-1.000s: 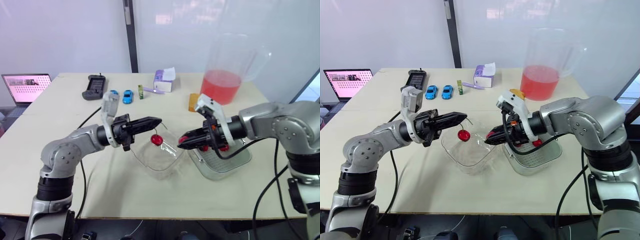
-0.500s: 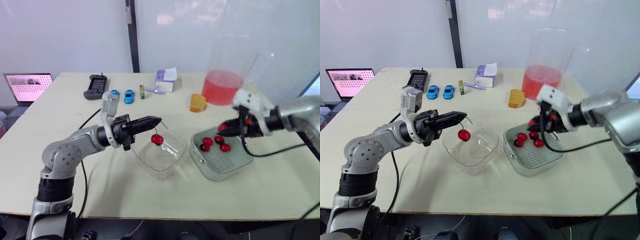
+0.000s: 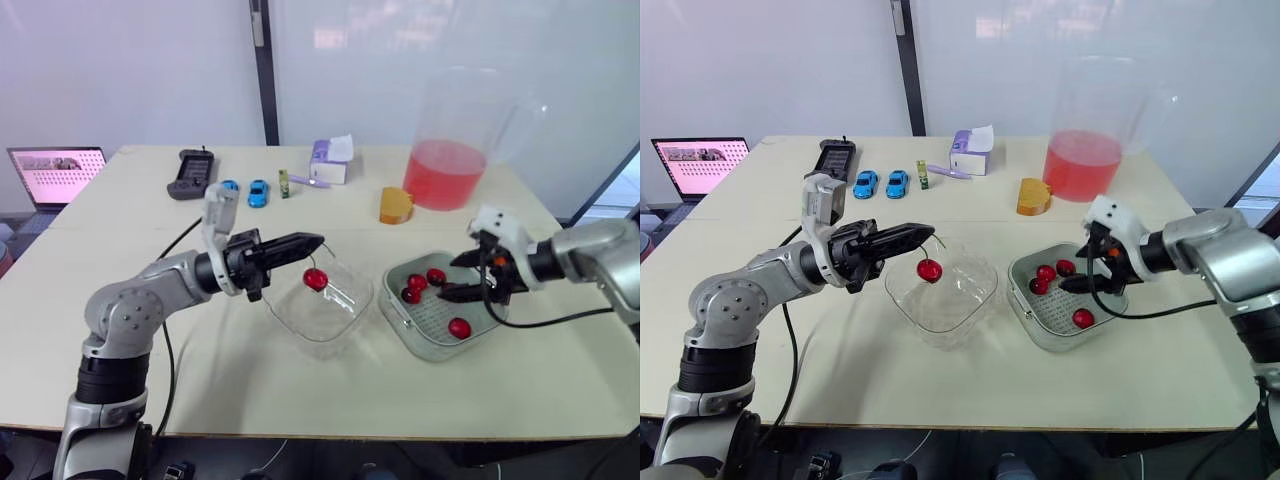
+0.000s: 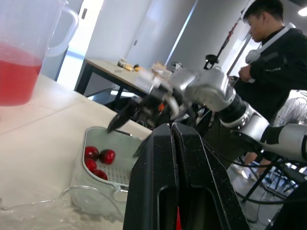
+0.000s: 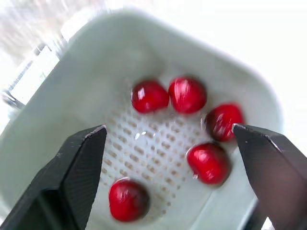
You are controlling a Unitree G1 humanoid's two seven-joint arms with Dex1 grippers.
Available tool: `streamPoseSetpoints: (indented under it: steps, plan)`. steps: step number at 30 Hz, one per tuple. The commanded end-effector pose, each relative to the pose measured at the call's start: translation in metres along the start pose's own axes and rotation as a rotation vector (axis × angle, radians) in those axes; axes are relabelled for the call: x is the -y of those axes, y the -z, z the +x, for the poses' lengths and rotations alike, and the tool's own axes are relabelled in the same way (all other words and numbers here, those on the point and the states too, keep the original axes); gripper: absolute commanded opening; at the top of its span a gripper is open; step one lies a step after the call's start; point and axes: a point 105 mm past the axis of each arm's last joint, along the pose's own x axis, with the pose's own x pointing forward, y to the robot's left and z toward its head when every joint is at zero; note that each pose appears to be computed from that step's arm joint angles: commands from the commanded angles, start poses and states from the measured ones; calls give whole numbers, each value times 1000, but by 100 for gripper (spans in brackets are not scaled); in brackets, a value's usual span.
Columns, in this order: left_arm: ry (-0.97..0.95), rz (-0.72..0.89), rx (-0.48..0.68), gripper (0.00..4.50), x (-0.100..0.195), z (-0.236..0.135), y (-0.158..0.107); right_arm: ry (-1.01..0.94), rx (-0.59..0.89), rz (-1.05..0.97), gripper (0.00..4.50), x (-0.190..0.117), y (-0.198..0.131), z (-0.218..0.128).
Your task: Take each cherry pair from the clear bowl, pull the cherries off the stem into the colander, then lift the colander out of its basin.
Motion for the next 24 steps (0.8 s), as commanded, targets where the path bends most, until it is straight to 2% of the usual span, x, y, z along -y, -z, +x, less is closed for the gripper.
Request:
streamPoseSetpoints:
  steps: [1, 4, 7, 14, 19, 24]
  plan:
    - [34, 32, 9, 0, 8, 1, -6, -183, 145, -41, 447, -41, -44, -2]
    - [40, 33, 10, 0, 7, 3, -7, -332, 173, -42, 447, -78, -63, 20]
    - [44, 34, 11, 0, 7, 5, -8, -382, 155, -41, 447, -97, -68, 42]
    - [44, 34, 15, 0, 8, 5, -7, -431, 185, -6, 447, -115, -84, 75]
    - [39, 36, 18, 0, 8, 5, -8, -495, 200, -3, 447, -133, -92, 83]
    - [35, 36, 19, 0, 7, 4, -8, -495, 203, -1, 447, -135, -96, 87]
